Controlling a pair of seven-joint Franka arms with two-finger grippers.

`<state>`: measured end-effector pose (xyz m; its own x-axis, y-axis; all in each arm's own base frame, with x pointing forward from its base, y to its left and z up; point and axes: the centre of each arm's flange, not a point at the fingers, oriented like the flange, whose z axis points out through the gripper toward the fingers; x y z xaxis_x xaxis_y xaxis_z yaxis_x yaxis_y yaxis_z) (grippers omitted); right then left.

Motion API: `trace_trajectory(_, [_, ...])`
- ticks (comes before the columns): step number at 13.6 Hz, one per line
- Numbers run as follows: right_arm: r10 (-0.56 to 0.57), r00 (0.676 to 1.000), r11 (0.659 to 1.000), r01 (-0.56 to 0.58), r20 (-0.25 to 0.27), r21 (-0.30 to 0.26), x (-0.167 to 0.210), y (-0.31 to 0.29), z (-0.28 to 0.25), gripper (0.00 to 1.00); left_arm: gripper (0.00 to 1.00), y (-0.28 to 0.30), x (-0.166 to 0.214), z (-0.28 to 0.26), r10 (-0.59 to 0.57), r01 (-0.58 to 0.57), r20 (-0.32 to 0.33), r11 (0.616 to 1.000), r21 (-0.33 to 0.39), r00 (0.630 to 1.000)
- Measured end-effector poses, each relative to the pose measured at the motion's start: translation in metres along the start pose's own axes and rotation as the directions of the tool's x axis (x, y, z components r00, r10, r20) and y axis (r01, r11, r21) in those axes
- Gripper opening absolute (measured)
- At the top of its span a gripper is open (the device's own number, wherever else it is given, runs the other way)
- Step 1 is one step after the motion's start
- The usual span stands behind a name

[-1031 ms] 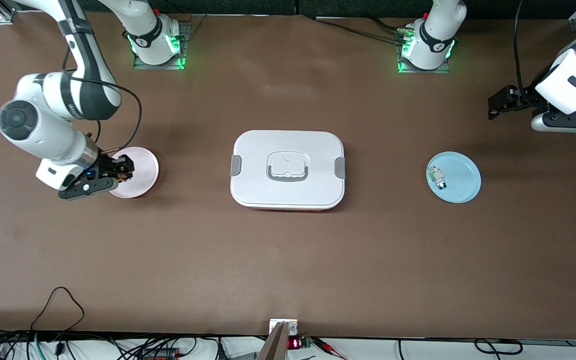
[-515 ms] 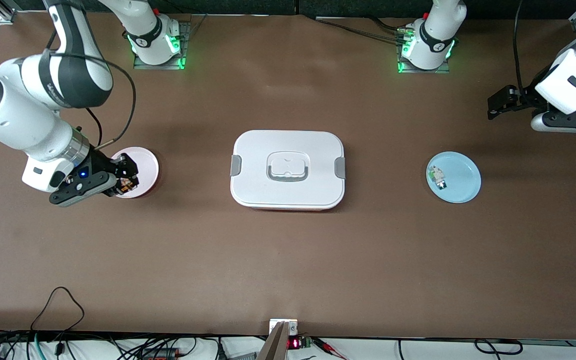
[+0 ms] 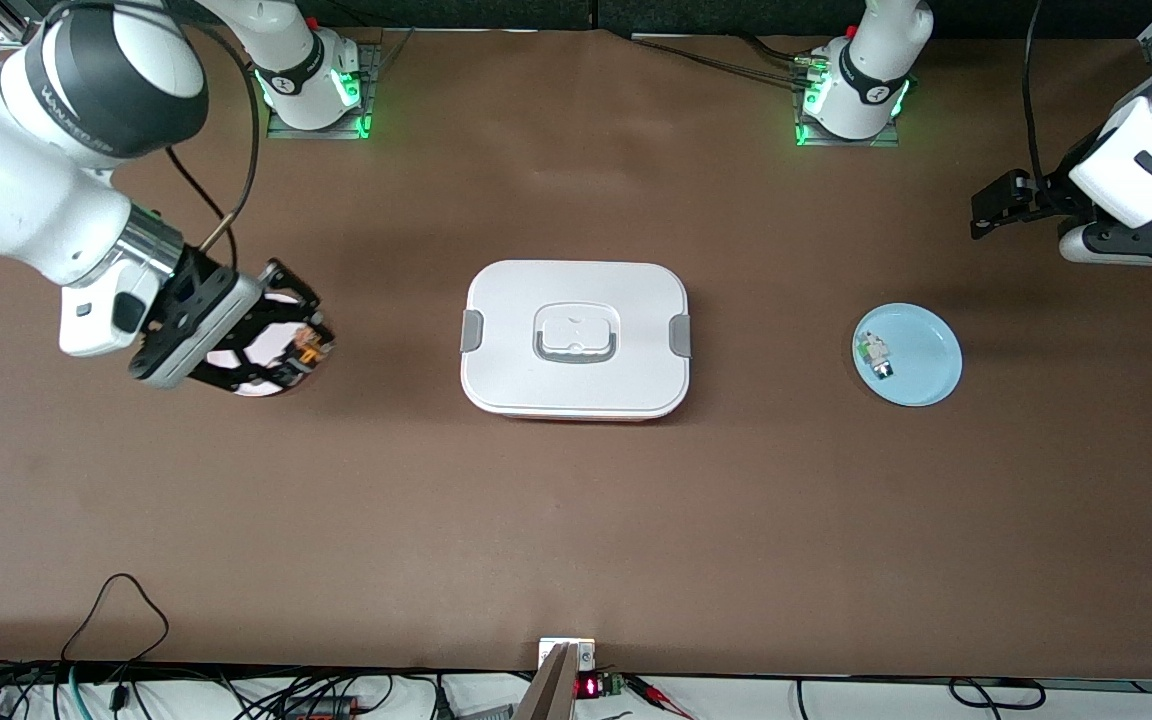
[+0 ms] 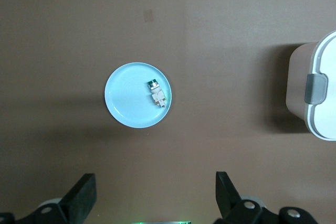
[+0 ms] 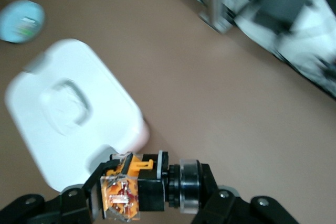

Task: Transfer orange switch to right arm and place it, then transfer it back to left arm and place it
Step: 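Carry the switch above the box while the left gripper reaches toward it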

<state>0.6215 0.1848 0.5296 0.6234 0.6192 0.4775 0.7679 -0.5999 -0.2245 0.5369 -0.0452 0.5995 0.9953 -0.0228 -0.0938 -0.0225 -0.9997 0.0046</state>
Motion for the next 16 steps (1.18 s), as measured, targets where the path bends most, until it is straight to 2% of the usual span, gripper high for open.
trace_trajectory(2, [-0.076, 0.991, 0.991, 0.087, -0.106, 0.1, 0.011, -0.015, 0.006, 0.72, 1.0, 0.0, 0.001, 0.002, 0.0, 0.0, 0.007, 1.0, 0.0, 1.0])
trace_trajectory(4, [-0.151, 0.968, 0.971, 0.183, -0.198, 0.152, 0.016, -0.021, 0.01, 0.72, 1.0, 0.002, 0.001, 0.006, -0.002, 0.003, 0.027, 0.999, -0.037, 1.0])
trace_trajectory(7, [-0.22, 0.912, 0.931, 0.302, -0.345, 0.204, 0.019, -0.021, 0.022, 0.72, 1.0, -0.003, 0.0, 0.012, -0.022, 0.034, 0.081, 0.987, -0.158, 0.997])
trace_trajectory(9, [-0.252, 0.854, 0.897, 0.382, -0.455, 0.221, 0.02, -0.02, 0.035, 0.72, 1.0, -0.004, 0.002, 0.018, -0.029, 0.061, 0.12, 0.959, -0.275, 0.992])
trace_trajectory(10, [-0.264, 0.819, 0.878, 0.422, -0.51, 0.223, 0.02, -0.02, 0.044, 0.72, 1.0, -0.003, 0.005, 0.024, -0.026, 0.078, 0.15, 0.934, -0.349, 0.988])
trace_trajectory(11, [-0.269, 0.778, 0.862, 0.458, -0.567, 0.219, 0.021, -0.02, 0.055, 0.72, 1.0, -0.002, 0.009, 0.033, -0.02, 0.101, 0.189, 0.896, -0.432, 0.982])
trace_trajectory(12, [-0.268, 0.74, 0.849, 0.484, -0.617, 0.212, 0.023, -0.022, 0.066, 0.72, 1.0, 0.002, 0.017, 0.046, -0.006, 0.129, 0.23, 0.841, -0.526, 0.973])
trace_trajectory(13, [-0.259, 0.71, 0.839, 0.501, -0.655, 0.211, 0.025, -0.025, 0.078, 0.72, 1.0, 0.008, 0.027, 0.059, 0.012, 0.162, 0.267, 0.769, -0.618, 0.964])
trace_trajectory(14, [-0.24, 0.689, 0.831, 0.51, -0.684, 0.222, 0.026, -0.029, 0.089, 0.72, 1.0, 0.016, 0.039, 0.075, 0.033, 0.201, 0.304, 0.682, -0.703, 0.952])
trace_trajectory(16, [-0.185, 0.657, 0.815, 0.518, -0.731, 0.259, 0.03, -0.041, 0.112, 0.72, 1.0, 0.034, 0.065, 0.102, 0.072, 0.281, 0.359, 0.488, -0.826, 0.931])
